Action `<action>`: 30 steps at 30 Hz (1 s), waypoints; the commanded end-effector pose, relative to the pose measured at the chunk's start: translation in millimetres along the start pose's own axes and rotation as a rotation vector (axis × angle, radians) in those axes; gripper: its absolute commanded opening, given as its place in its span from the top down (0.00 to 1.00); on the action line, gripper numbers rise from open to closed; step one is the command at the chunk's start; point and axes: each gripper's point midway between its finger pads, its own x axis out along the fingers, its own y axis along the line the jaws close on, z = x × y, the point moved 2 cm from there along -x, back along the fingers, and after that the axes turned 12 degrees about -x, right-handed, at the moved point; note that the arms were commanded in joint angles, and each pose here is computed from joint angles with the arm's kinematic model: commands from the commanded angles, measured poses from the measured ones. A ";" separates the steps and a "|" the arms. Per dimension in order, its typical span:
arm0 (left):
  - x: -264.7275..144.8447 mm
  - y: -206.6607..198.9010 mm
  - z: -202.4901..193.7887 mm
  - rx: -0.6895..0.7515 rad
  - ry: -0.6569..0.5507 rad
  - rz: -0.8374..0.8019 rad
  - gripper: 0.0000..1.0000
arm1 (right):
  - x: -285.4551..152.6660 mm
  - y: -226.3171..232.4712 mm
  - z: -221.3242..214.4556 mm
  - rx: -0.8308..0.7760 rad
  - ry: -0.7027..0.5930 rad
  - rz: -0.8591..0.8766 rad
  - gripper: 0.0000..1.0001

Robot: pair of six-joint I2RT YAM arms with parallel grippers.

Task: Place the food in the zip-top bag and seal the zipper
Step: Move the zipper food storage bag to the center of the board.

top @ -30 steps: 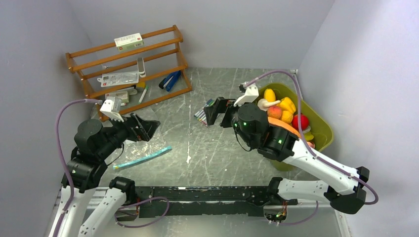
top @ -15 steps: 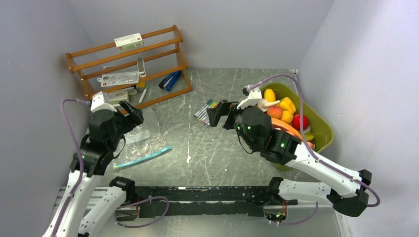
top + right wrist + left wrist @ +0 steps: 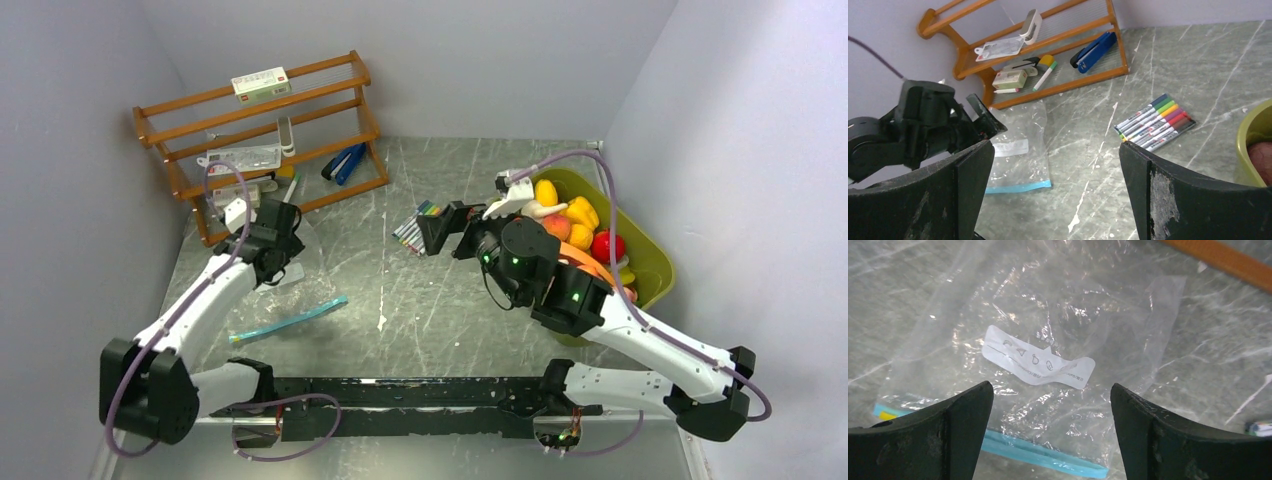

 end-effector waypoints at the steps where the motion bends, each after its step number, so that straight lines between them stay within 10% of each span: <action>1: 24.0 -24.9 -19.1 0.018 0.070 -0.066 0.15 | -7.1 -10.4 -0.8 -0.033 -0.006 -0.030 0.01; 15: 72.1 -50.5 -81.3 0.267 0.310 -0.102 0.34 | -20.0 -11.3 -3.0 -0.015 -0.011 0.018 0.05; 30: 12.5 -75.9 -162.8 0.304 0.607 -0.512 0.34 | -9.1 -17.1 -18.9 -0.023 0.037 -0.053 0.07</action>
